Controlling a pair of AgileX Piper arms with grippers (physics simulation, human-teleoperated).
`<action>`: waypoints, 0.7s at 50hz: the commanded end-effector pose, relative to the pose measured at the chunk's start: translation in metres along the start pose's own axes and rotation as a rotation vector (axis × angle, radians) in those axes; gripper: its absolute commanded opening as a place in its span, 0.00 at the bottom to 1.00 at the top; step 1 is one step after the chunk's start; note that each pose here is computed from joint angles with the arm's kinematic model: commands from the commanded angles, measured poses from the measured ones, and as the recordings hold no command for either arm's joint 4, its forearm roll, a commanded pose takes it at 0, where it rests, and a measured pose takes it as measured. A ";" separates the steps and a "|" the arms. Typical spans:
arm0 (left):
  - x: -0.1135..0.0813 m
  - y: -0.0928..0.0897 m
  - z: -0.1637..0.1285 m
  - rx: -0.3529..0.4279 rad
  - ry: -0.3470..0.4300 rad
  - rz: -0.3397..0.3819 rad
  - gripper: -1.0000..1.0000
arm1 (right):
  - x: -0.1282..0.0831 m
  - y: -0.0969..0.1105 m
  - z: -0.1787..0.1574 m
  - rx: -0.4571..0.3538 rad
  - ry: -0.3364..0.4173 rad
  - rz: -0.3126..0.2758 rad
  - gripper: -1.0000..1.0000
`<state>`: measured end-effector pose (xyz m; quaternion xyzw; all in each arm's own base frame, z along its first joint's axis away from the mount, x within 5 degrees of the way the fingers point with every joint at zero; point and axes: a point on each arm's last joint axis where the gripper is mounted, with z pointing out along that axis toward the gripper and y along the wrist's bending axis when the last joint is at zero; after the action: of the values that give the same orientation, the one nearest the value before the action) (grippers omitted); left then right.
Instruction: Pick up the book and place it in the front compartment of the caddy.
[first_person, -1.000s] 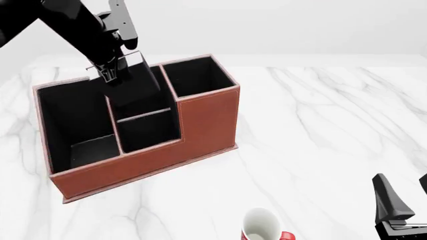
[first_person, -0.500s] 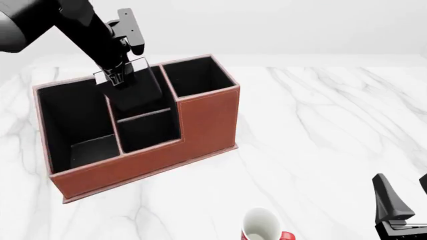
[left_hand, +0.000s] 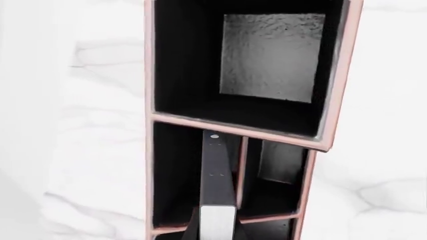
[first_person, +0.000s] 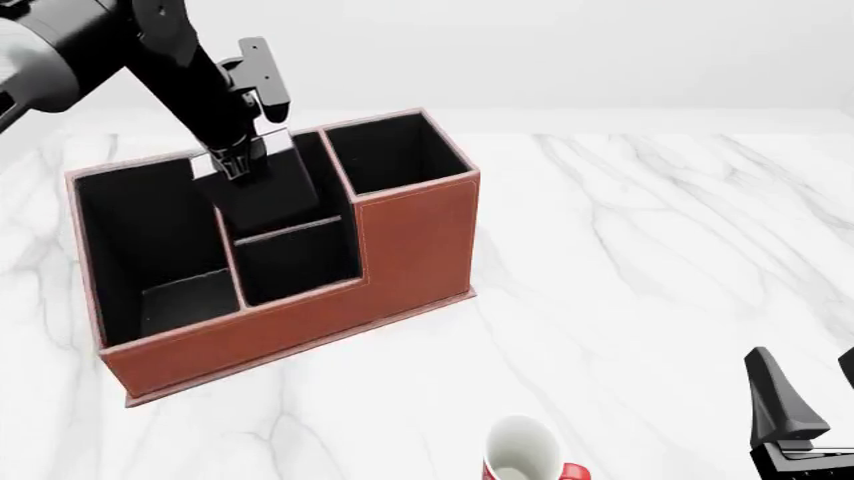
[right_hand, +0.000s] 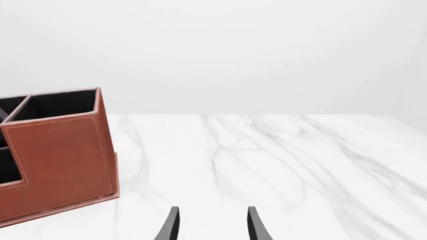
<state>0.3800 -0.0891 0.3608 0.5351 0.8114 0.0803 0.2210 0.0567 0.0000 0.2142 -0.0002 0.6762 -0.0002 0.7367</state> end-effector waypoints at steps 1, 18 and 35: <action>-0.004 0.002 0.012 0.015 0.010 0.011 0.00 | 0.000 0.000 0.000 0.000 0.000 0.000 1.00; -0.003 0.005 0.035 0.048 0.038 -0.002 0.00 | 0.000 0.000 0.000 0.000 0.000 0.000 1.00; -0.012 -0.002 0.061 0.099 0.067 -0.028 0.00 | 0.000 0.000 0.000 0.000 0.000 0.000 1.00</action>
<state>0.4060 -0.1015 0.3174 0.5275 0.8288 0.0582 0.1772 0.0567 0.0000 0.2142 -0.0002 0.6762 -0.0003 0.7367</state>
